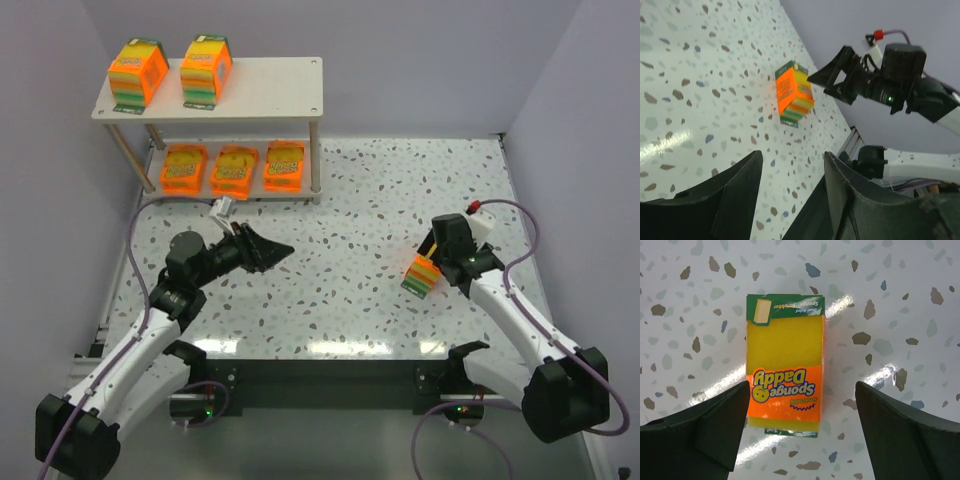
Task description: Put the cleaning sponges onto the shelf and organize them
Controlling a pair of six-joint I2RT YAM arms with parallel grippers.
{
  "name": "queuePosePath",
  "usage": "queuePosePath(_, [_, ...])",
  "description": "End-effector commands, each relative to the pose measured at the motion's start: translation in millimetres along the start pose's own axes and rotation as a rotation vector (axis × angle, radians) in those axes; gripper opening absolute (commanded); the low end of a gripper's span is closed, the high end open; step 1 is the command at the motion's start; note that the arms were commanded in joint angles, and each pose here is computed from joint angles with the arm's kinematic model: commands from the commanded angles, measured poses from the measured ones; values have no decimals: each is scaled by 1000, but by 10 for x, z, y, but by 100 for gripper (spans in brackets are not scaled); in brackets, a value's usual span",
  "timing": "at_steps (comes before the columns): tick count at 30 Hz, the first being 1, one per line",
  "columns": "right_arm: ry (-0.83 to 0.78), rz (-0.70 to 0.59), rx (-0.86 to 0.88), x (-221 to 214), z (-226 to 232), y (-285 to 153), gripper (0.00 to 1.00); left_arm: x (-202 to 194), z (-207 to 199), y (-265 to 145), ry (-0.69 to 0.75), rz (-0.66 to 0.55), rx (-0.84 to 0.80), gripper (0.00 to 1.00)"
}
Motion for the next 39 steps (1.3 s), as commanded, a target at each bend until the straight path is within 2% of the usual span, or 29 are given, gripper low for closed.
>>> queuePosePath(1, [120, -12, 59, 80, 121, 223, 89, -315, 49, -15, 54, 100, -27, 57])
queuePosePath(7, [144, -6, 70, 40, 166, 450, 89, -654, 185, -3, 26, 169, -32, 55])
queuePosePath(11, [218, 8, 76, -131, 133, 532, 86, -777, 315, -8, 34, 193, 25, 54])
queuePosePath(18, [468, 98, 258, -571, 281, 556, 62, -994, 612, -25, 1, 216, 125, 50])
queuePosePath(21, [540, 120, 332, -698, 387, 511, 57, -1051, 704, -14, 6, 227, 164, 48])
queuePosePath(25, [544, 117, 387, -725, 664, 349, 57, -1065, 729, 35, 12, 235, 175, 47])
queuePosePath(29, [626, 186, 405, -854, 918, 213, 60, -1040, 730, 107, 18, 230, 181, 47])
queuePosePath(33, [604, 259, 446, -1069, 1218, 7, 64, -1063, 800, 190, 15, 246, 214, 47])
queuePosePath(39, [580, 375, 507, -1389, 1679, -320, 69, -1006, 706, 354, -17, 198, 210, 48])
Point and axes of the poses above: each gripper's point midway between its finger pads, its own y axis out along the fingers, its own z axis along the line the jaws close on, x = y × z, the point moved 3 cm from there along -y, back along the fingers
